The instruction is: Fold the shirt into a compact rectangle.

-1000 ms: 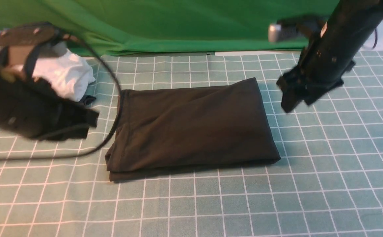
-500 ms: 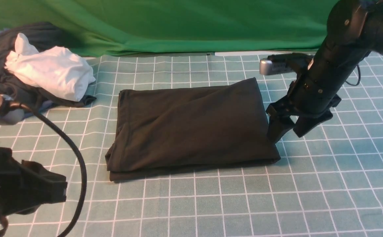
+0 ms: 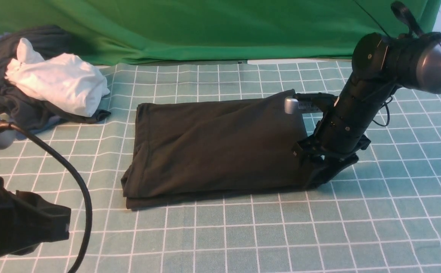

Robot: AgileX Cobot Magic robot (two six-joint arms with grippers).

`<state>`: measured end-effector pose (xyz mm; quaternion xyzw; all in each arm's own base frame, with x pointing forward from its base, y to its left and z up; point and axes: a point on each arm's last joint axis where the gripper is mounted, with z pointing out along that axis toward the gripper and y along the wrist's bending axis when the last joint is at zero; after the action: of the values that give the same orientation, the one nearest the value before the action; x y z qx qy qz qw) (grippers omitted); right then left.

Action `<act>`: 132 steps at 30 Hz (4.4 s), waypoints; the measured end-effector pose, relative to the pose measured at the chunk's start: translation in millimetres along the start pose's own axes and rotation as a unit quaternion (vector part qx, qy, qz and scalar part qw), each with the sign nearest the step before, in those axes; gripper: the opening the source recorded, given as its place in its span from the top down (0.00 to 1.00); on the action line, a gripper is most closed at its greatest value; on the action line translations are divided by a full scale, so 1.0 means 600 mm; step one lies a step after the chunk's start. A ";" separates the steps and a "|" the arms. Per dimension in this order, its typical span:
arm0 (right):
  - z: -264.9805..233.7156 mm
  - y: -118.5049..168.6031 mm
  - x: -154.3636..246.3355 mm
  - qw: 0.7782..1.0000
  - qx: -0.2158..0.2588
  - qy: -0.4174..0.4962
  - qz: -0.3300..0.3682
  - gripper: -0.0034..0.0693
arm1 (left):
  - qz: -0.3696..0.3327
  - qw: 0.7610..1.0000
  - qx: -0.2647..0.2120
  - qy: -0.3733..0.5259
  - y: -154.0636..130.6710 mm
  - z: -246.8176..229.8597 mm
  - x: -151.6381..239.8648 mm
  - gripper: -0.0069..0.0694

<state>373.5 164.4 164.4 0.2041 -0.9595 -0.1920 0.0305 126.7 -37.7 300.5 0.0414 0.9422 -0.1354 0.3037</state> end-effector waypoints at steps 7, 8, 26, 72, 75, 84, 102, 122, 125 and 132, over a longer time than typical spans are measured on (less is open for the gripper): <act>-0.003 0.004 0.006 1.000 -0.008 0.017 -0.007 0.90 | 0.000 1.000 0.000 -0.002 0.000 0.000 0.000 0.90; -0.004 0.004 0.007 1.000 -0.008 0.018 -0.007 0.90 | 0.000 1.000 0.000 -0.002 0.000 0.000 0.000 0.90; -0.045 -0.002 0.082 0.995 0.086 0.056 -0.003 0.27 | 0.000 1.000 0.000 -0.020 0.000 -0.001 -0.006 0.90; -0.365 0.160 0.750 0.545 0.195 -0.796 -0.176 0.92 | 0.009 0.987 0.000 -0.163 0.000 -0.009 -0.048 0.90; -0.364 0.160 0.749 0.547 0.195 -0.795 -0.176 0.92 | 0.014 0.986 -0.001 -0.167 0.000 -0.009 -0.049 0.90; -0.364 0.159 0.749 0.548 0.196 -0.794 -0.176 0.90 | 0.041 0.971 0.001 -0.237 -0.006 -0.051 -0.042 0.90; -0.364 0.159 0.749 0.548 0.195 -0.794 -0.176 0.82 | 0.036 0.963 0.018 -0.266 -0.012 -0.075 -0.031 0.90; -0.364 0.159 0.749 0.548 0.195 -0.794 -0.176 0.75 | 0.085 0.892 -0.035 -0.443 0.020 -0.071 0.058 0.89; -0.364 0.159 0.749 0.548 0.195 -0.794 -0.176 0.75 | 0.079 0.882 -0.055 -0.461 0.035 -0.050 0.103 0.89; -0.364 0.159 0.749 0.548 0.195 -0.794 -0.176 0.73 | 0.062 0.892 -0.104 -0.435 0.064 0.011 0.174 0.89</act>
<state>-44.3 -14.0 393.7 0.1342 -0.5514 -0.0851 -0.8190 51.6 -3.3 225.7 0.0044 0.7201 -0.0224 0.6935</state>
